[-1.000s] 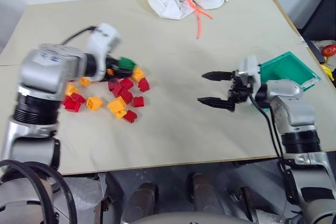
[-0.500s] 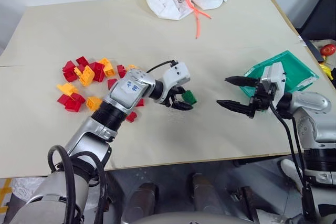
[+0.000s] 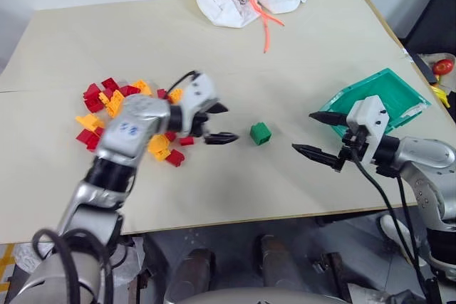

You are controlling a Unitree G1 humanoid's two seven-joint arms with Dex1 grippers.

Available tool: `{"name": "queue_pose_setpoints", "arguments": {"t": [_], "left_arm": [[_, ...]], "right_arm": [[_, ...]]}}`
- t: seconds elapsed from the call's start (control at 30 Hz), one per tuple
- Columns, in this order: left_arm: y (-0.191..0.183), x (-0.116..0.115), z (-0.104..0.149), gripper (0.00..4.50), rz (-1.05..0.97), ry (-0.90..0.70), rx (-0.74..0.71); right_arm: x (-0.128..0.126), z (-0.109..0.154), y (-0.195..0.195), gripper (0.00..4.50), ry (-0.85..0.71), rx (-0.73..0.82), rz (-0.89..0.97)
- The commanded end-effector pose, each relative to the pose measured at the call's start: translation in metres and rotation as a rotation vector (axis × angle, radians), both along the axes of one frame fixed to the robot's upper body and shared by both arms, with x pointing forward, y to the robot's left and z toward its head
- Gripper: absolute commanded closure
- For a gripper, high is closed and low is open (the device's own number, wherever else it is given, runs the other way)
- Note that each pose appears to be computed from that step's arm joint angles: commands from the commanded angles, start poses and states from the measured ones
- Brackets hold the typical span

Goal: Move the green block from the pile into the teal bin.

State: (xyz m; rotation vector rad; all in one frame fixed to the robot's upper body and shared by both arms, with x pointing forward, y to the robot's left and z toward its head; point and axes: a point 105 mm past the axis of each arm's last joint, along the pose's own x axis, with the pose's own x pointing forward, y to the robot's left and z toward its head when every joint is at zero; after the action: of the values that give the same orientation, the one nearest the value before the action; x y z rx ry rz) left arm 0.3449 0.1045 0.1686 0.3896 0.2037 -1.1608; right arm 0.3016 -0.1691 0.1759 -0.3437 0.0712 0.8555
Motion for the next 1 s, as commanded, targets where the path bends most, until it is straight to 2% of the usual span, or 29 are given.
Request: {"name": "queue_pose_setpoints", "arguments": {"t": [0.03, 0.1, 0.23, 0.27, 0.33, 0.5, 0.63, 0.73, 0.97, 1.0], "left_arm": [[0.024, -0.024, 0.013, 0.02, 0.012, -0.122, -0.011], [0.032, -0.037, 0.009, 0.02, 0.021, -0.122, -0.017], [0.039, -0.05, 0.012, 0.02, 0.065, -0.129, -0.162], [0.038, -0.055, 0.019, 0.02, 0.046, -0.156, -0.251], [0.04, -0.064, 0.023, 0.02, 0.025, -0.182, -0.308], [0.041, -0.086, 0.02, 0.02, -0.065, -0.227, -0.331], [0.046, -0.089, 0.022, 0.02, -0.093, -0.295, -0.336], [0.046, -0.094, 0.02, 0.0, -0.151, -0.299, -0.325], [0.052, -0.087, 0.015, 0.0, -0.239, -0.288, -0.267], [0.052, -0.084, 0.013, 0.0, -0.248, -0.285, -0.255]], "right_arm": [[0.008, -0.004, 0.028, 0.0, -0.007, 0.048, -0.048], [0.016, -0.013, 0.033, 0.0, 0.019, 0.042, -0.087], [0.031, -0.024, 0.041, 0.0, 0.051, 0.061, -0.131], [0.036, -0.029, 0.042, 0.0, 0.069, 0.059, -0.15], [0.044, -0.035, 0.044, 0.0, 0.093, 0.053, -0.167], [0.048, -0.049, 0.051, 0.0, 0.151, 0.027, -0.16], [0.049, -0.05, 0.054, 0.0, 0.156, 0.034, -0.159], [0.049, -0.051, 0.059, 0.61, 0.163, 0.024, -0.149], [0.049, -0.043, 0.061, 3.05, 0.139, 0.033, -0.159], [0.049, -0.039, 0.059, 3.05, 0.128, 0.04, -0.164]]}}
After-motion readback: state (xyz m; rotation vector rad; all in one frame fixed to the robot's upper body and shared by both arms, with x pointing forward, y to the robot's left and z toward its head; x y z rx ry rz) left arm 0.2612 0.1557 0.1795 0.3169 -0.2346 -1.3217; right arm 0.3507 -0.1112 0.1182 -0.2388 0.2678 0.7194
